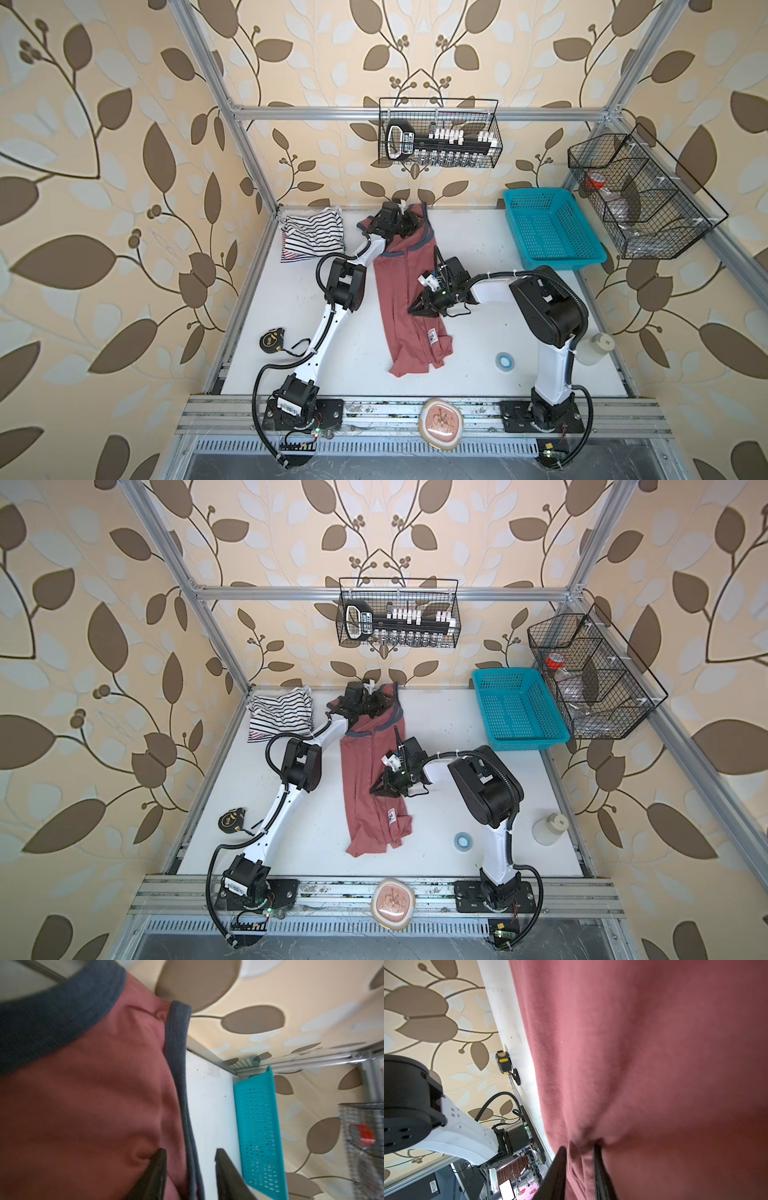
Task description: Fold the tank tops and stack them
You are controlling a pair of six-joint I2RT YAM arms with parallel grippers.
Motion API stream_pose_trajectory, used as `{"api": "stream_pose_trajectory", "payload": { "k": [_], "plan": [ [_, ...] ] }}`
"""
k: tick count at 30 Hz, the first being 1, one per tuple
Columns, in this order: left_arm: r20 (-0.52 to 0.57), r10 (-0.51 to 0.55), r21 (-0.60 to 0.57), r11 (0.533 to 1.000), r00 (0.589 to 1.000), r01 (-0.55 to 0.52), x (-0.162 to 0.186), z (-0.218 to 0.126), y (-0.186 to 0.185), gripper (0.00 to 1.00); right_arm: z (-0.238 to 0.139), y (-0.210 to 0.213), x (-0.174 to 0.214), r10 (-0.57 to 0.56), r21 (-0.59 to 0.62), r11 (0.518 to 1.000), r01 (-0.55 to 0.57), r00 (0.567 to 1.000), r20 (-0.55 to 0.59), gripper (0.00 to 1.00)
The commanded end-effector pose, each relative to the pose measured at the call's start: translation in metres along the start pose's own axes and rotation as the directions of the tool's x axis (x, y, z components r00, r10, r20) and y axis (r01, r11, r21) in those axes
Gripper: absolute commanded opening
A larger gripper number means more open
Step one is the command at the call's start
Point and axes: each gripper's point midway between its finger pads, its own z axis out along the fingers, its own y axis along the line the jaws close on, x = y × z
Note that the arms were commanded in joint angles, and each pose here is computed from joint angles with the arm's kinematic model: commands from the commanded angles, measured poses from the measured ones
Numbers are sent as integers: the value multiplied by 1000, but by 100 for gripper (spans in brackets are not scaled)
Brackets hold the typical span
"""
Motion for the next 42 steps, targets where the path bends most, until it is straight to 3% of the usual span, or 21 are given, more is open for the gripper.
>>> {"api": "stream_pose_trajectory", "payload": {
  "k": [1, 7, 12, 18, 21, 25, 32, 38, 42],
  "plan": [
    [110, 146, 142, 977, 983, -161, -46, -37, -106, 47, -3, -4, -4, 26, 46, 999, -29, 998, 54, 30],
    [143, 252, 125, 955, 957, -270, -61, -92, -171, 64, -45, 37, -2, -95, 49, 995, 89, 986, 138, 38],
    [59, 286, 11, 958, 956, -287, -52, -134, -195, 65, -86, 27, 24, -172, 228, 964, 136, 974, 148, 43],
    [-146, 196, -289, 929, 970, -231, 15, -208, -159, 57, -124, -26, 77, -175, 452, 884, 118, 981, 85, 37],
    [-253, 94, -448, 871, 963, -202, 80, -252, -114, 50, -131, -51, 101, -148, 502, 859, 98, 987, 61, 28],
    [-333, 8, -575, 791, 943, -209, 153, -307, -81, 46, -128, -67, 118, -135, 503, 859, 97, 990, 39, 30],
    [-425, -115, -668, 709, 898, -225, 246, -362, -42, 48, -113, -74, 113, -151, 473, 873, 119, 988, 31, 44],
    [-482, -160, -675, 694, 861, -249, 293, -382, -32, 52, -105, -72, 101, -184, 455, 879, 147, 982, 38, 51],
    [-485, -178, -670, 705, 856, -233, 303, -380, -28, 54, -97, -64, 94, -202, 413, 894, 172, 979, 28, 53]
  ]
}}
